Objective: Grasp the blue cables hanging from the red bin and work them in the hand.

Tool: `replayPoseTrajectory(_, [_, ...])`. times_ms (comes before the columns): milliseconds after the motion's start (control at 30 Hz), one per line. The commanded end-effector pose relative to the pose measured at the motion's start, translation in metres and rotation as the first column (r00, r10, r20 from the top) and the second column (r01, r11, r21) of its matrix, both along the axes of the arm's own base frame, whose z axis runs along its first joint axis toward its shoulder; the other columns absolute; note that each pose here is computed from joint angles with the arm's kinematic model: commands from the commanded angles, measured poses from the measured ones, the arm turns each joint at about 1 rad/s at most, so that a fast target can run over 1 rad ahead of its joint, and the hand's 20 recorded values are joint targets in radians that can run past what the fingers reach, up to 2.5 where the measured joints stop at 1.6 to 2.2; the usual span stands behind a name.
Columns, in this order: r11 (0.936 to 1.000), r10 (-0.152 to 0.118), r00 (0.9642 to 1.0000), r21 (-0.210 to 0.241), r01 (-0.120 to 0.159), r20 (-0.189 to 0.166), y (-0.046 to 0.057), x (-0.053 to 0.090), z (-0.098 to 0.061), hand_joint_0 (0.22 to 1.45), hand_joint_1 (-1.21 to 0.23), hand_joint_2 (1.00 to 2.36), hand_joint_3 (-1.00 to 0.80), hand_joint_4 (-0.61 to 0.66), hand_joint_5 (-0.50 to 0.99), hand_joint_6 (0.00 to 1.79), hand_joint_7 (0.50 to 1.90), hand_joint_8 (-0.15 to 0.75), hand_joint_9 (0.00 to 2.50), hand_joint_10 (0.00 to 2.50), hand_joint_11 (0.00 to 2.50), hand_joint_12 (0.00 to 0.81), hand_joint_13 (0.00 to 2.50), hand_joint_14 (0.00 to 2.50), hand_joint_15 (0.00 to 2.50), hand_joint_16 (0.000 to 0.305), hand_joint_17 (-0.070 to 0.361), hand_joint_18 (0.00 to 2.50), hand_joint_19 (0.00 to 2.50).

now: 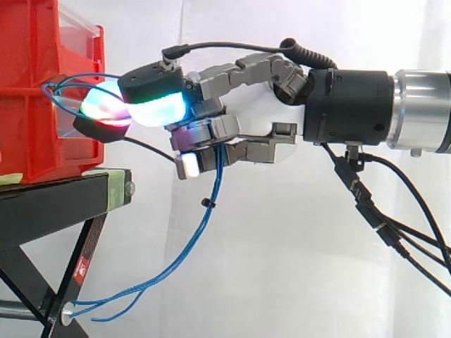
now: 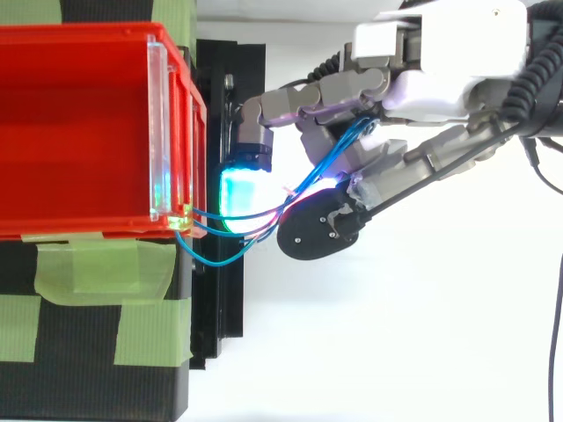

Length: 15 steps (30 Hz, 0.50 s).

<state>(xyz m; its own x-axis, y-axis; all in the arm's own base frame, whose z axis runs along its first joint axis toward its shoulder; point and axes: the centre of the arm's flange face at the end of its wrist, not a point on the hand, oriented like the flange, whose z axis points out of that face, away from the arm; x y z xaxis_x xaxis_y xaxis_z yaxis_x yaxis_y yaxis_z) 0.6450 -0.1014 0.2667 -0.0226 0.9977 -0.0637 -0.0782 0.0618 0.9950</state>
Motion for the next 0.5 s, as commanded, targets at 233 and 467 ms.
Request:
replayPoseTrajectory(233, [1.0, 0.0, 1.0, 0.0, 0.0, 0.0, 0.0, 0.0, 0.0, 1.21, -0.64, 1.0, 0.44, 0.24, 0.28, 0.01, 1.32, 0.369, 0.46, 2.5, 1.82, 0.429, 0.65, 2.5, 1.43, 0.045, 0.102, 0.8, 0.6])
replayPoseTrajectory(467, [1.0, 0.0, 1.0, 0.0, 0.0, 0.0, 0.0, 0.0, 0.0, 1.07, -0.66, 1.02, 0.13, 0.25, 0.26, 0.0, 1.33, 0.379, 0.44, 2.5, 1.83, 0.44, 0.69, 2.5, 1.49, 0.047, 0.106, 1.06, 0.97])
